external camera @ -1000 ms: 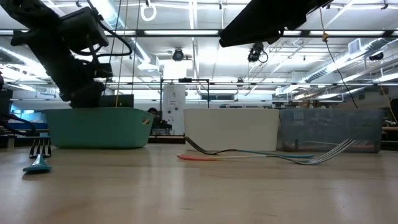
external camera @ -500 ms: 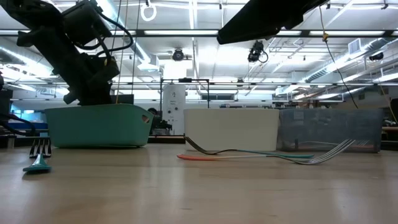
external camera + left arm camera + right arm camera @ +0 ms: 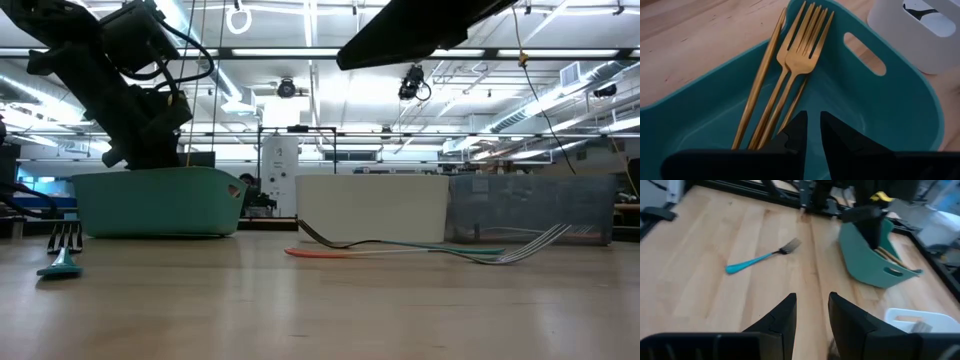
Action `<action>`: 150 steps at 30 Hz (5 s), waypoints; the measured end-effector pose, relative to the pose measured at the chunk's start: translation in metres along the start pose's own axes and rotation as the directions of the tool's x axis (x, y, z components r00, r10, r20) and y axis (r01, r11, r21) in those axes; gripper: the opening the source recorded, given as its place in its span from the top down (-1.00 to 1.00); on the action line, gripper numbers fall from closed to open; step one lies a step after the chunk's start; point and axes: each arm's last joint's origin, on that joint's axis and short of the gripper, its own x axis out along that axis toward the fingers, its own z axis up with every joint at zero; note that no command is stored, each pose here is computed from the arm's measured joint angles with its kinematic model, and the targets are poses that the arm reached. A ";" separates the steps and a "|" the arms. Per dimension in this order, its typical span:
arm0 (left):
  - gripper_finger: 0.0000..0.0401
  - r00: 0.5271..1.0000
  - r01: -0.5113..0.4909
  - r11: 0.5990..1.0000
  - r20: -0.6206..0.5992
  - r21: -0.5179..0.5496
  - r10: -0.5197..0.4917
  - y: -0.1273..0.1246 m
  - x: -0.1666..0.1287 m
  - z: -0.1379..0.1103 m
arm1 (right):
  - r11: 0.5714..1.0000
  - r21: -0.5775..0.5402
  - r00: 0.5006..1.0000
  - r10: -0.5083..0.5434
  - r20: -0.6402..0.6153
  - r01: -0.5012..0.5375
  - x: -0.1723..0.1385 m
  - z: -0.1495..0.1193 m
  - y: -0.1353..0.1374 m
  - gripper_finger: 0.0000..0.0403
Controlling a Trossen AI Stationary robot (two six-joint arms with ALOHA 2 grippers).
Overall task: Sort silverware by color (type)
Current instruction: Put the left blue fork into the white bin
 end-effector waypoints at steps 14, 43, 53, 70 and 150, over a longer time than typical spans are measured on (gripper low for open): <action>0.69 1.000 0.000 1.000 0.000 0.000 0.000 0.000 0.000 0.000 | 0.996 0.020 0.996 0.086 0.011 -0.086 -0.001 0.001 0.004 0.41; 0.69 1.000 -0.001 1.000 0.000 0.000 0.001 0.000 0.000 0.000 | 0.997 0.042 0.998 0.062 -0.001 -0.062 0.003 0.000 -0.003 0.41; 0.69 1.000 -0.001 1.000 0.000 0.001 0.001 0.000 0.000 0.000 | 0.997 0.043 0.998 0.063 -0.001 -0.063 0.003 0.000 -0.003 0.41; 0.69 1.000 -0.001 1.000 0.000 0.000 0.001 0.000 0.000 0.000 | 0.997 0.043 0.998 0.063 -0.001 -0.063 0.003 0.000 -0.003 0.41; 0.74 0.718 0.636 0.588 -0.104 0.499 -0.689 -0.088 -0.066 -0.030 | 0.978 0.186 0.969 0.130 -0.210 -0.091 0.002 -0.021 -0.004 0.42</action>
